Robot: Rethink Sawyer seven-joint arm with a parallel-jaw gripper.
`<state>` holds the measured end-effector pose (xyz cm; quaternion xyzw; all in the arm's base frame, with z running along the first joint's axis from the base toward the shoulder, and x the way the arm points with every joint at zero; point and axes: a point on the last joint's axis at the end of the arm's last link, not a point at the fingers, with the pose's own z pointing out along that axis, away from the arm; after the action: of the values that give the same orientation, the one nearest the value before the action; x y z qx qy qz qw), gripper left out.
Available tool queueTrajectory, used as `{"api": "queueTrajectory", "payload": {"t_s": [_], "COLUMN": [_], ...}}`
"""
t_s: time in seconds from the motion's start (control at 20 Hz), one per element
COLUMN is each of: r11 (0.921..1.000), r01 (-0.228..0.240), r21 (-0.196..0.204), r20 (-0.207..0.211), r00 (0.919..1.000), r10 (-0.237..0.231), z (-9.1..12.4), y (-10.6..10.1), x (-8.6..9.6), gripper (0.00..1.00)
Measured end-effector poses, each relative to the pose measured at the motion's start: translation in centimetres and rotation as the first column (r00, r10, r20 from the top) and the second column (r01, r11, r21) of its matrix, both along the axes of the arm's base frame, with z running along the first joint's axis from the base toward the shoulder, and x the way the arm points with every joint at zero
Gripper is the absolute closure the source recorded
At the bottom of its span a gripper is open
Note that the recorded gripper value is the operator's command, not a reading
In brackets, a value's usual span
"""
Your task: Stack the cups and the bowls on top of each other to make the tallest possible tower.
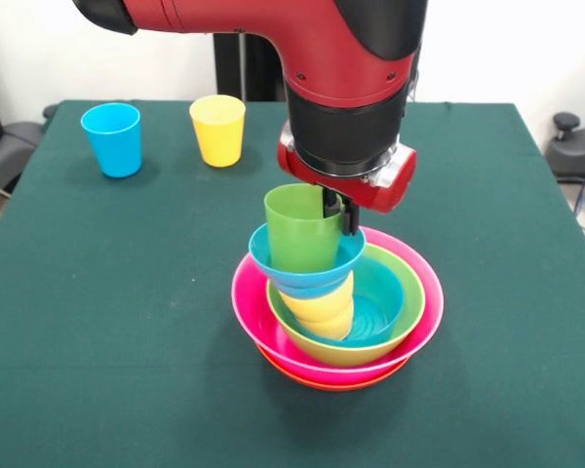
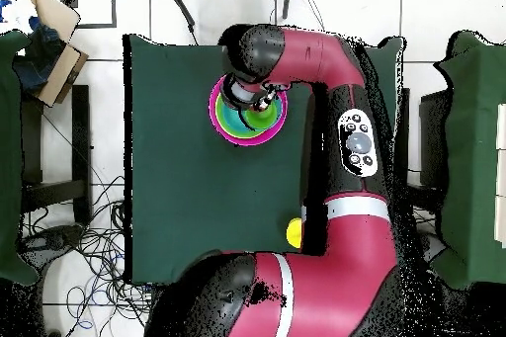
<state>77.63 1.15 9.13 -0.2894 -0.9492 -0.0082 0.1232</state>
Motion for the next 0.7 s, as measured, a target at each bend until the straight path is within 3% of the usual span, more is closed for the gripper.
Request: {"api": "queueTrajectory", "payload": {"t_s": [0.7], "r11": [0.9992], "r01": [0.017], "r21": [0.035], "r20": [-0.002], "r00": [0.9998], "r10": [-0.017], "z": [0.2], "y": [0.74], "x": [0.24], "gripper": [1.0]}}
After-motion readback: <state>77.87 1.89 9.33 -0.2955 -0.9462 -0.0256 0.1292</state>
